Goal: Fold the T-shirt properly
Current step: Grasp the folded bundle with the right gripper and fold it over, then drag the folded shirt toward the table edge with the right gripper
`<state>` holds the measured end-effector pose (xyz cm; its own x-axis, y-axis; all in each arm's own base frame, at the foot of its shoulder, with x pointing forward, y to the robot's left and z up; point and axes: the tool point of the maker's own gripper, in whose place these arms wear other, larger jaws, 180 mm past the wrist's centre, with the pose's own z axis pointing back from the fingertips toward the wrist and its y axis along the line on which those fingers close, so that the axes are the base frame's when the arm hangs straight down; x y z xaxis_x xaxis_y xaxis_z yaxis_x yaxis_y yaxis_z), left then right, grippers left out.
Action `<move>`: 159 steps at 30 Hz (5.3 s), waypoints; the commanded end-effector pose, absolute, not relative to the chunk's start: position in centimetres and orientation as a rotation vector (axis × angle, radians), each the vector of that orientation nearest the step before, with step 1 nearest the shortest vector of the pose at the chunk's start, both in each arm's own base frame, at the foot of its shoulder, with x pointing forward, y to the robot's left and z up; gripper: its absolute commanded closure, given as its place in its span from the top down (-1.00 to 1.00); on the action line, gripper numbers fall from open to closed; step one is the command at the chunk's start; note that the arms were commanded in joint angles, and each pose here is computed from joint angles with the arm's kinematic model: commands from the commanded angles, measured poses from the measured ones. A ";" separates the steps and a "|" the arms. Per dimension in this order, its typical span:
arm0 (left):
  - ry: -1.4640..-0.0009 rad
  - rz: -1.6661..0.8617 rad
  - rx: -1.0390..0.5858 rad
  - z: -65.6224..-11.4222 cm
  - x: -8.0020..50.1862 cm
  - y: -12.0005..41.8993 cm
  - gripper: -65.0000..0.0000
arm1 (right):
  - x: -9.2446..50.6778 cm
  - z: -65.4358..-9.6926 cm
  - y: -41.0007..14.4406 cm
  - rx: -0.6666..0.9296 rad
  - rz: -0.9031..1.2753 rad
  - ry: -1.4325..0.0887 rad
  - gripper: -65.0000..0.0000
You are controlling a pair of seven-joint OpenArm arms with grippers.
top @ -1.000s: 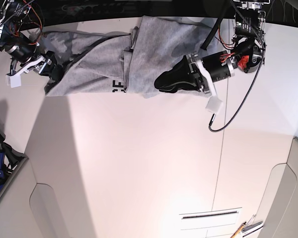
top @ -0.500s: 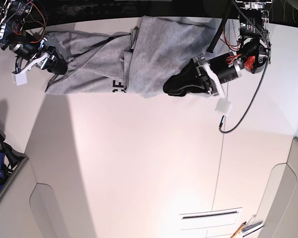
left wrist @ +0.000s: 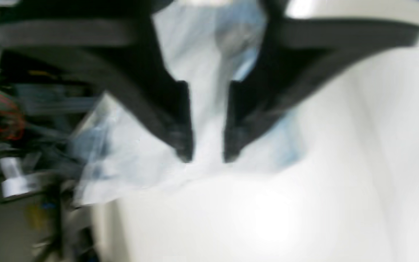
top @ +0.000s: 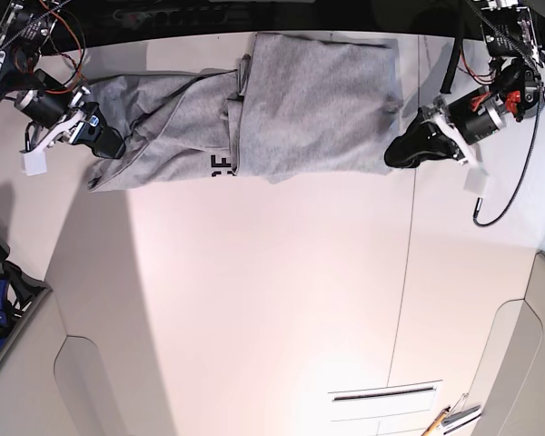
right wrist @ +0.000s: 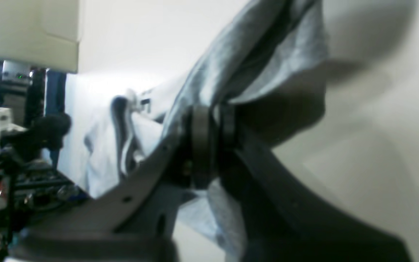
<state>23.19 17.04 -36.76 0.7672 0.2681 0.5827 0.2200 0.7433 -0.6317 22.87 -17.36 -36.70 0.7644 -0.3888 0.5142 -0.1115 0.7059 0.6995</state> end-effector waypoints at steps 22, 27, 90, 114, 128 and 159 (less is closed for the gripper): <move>-0.643 -0.012 -0.521 -39.6 21.0 20.4 -1.00 | 20.8 -27.9 4.2 1.170 0.350 -0.724 -1.00; -0.644 -0.012 -0.521 -39.6 21.0 20.4 -1.00 | 20.0 -28.4 8.2 1.123 0.479 -0.717 -1.00; -0.795 0.133 -0.881 -33.1 21.8 19.6 -1.00 | 24.1 -29.4 13.3 0.616 0.861 -0.833 -1.00; -0.747 -0.054 -0.902 -31.4 20.7 15.6 -1.00 | 29.2 -40.8 4.3 0.563 0.361 -0.551 -1.00; -0.751 -0.052 -0.902 -31.3 20.7 15.6 -1.00 | 31.6 -41.4 -9.2 0.407 -0.129 -0.621 -1.00; -0.799 -0.124 -0.832 -29.6 22.7 17.8 -1.00 | 28.5 -31.9 -21.4 0.597 -0.216 -1.005 -1.00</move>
<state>22.16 17.74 -30.83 0.7394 0.1961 0.6440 0.3618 0.6910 -0.6258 27.75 -20.98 -33.43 0.5771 -0.4376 0.6896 -0.0663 0.8165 0.5735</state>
